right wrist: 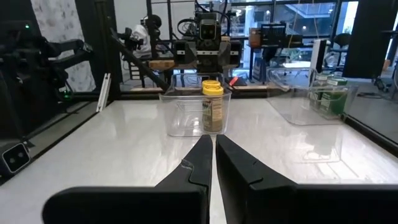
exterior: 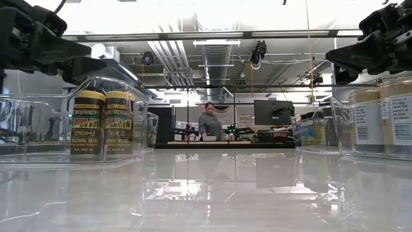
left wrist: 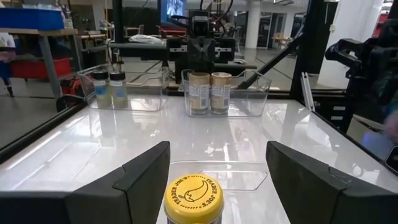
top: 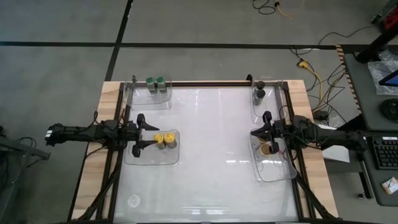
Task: Sort spices by type
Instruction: Return to Home Position
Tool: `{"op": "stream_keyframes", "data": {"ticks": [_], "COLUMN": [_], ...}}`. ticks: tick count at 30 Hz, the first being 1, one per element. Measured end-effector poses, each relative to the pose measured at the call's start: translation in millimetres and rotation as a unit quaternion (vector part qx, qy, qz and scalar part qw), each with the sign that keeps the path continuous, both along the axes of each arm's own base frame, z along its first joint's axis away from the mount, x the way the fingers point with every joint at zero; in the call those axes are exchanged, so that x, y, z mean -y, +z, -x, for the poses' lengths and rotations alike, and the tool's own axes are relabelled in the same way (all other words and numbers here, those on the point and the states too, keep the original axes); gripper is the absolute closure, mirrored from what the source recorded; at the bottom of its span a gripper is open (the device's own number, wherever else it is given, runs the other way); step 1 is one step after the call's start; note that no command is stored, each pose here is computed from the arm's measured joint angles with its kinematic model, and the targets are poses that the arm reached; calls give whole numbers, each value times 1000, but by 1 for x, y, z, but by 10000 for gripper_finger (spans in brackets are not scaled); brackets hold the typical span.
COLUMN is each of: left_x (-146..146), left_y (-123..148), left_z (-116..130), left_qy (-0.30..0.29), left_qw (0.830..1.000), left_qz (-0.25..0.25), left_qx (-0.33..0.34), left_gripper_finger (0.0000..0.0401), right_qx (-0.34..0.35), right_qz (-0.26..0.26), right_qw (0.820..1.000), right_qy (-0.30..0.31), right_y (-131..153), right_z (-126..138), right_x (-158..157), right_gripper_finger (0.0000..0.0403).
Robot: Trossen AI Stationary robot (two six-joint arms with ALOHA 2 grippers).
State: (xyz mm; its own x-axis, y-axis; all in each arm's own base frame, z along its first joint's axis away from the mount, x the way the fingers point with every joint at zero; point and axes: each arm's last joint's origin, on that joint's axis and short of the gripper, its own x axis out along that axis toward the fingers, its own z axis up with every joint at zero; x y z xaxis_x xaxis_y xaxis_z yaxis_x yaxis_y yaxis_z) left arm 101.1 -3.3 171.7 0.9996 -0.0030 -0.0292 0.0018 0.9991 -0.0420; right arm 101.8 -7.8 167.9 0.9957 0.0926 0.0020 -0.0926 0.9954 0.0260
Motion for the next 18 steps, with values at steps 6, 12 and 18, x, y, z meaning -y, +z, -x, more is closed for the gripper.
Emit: {"op": "stream_keyframes", "data": {"ticks": [6, 12, 18], "left_x": [0, 0, 0], "left_y": [1, 2, 1], "left_z": [0, 0, -1], "left_qy": [0, 0, 0], "left_qw": [1000, 1000, 1000], "left_qz": [0, 0, 0], "left_qx": [0, 1, -4], "left_gripper_finger": [150, 150, 150], "right_qx": [0, 0, 0], "right_qz": [0, 0, 0], "right_qw": [1000, 1000, 1000], "right_qy": [0, 0, 0], "right_y": [0, 0, 0], "right_z": [0, 0, 0], "right_x": [0, 0, 0], "right_gripper_finger": [390, 390, 390]}}
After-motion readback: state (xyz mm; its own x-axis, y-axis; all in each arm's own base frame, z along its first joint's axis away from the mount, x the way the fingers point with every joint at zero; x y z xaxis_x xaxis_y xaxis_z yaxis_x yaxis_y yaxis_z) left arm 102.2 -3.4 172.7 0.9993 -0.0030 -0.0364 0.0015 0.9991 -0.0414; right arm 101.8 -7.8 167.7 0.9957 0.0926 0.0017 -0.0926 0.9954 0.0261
